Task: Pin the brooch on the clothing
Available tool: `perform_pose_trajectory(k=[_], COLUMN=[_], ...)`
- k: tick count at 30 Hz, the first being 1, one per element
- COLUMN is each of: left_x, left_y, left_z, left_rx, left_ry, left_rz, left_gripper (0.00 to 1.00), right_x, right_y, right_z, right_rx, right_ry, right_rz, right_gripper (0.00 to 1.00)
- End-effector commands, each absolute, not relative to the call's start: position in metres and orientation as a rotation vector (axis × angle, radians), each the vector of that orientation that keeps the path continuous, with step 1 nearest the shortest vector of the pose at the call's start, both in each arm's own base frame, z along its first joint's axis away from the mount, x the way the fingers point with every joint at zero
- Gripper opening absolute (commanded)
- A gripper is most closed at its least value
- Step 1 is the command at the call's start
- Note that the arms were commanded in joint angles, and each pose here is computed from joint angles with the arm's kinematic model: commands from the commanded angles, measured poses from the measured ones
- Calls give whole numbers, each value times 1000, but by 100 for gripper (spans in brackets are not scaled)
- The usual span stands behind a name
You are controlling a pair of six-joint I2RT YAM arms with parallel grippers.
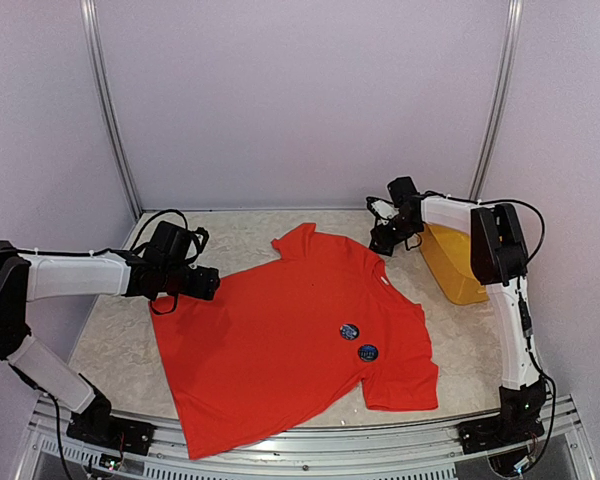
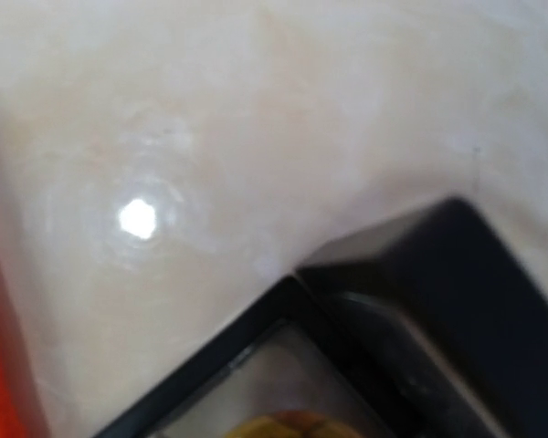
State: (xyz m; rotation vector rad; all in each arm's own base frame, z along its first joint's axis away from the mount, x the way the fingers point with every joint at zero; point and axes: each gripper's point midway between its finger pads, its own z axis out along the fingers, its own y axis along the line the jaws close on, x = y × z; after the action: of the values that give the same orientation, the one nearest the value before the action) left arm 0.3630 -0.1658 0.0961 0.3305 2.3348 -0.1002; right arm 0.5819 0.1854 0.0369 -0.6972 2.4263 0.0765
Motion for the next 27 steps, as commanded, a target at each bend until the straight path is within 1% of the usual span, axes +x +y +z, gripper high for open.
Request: perform_pose_trajectory(k=[1,5,7,12,19,22,23,27], left_x=[362,363,363,362,362,362,362,361], left_y=[-171,-172,-172,-173,-174,-174,-174,-176], left_z=[98,96,96,96,96,96,96,95], left_rx=[362,365,366,370,374,377,380,388], left_ry=[2337,2341,2342,2343,2343,2343,2343,2345], left_rz=[-110,-112,-113,-114,-115,-116,-115,-119], left_gripper=[78,78,78,78,78,78,78,78], right_x=[542,534,533,533,536,535,534,528], right_y=[189,192,194,202,190,185,183,189], right_z=[-10,1,8,38,58,57,57,60], right_rx=[-787,-806,-810,-810,-762,-758,-760,-812], right_ry=[2570,2558,2548,2496,2469,2472,2472,2444], right_rz=[193,229,240,299,214,162,150,185], right_gripper=[57,42,36,27,25,24,27,48])
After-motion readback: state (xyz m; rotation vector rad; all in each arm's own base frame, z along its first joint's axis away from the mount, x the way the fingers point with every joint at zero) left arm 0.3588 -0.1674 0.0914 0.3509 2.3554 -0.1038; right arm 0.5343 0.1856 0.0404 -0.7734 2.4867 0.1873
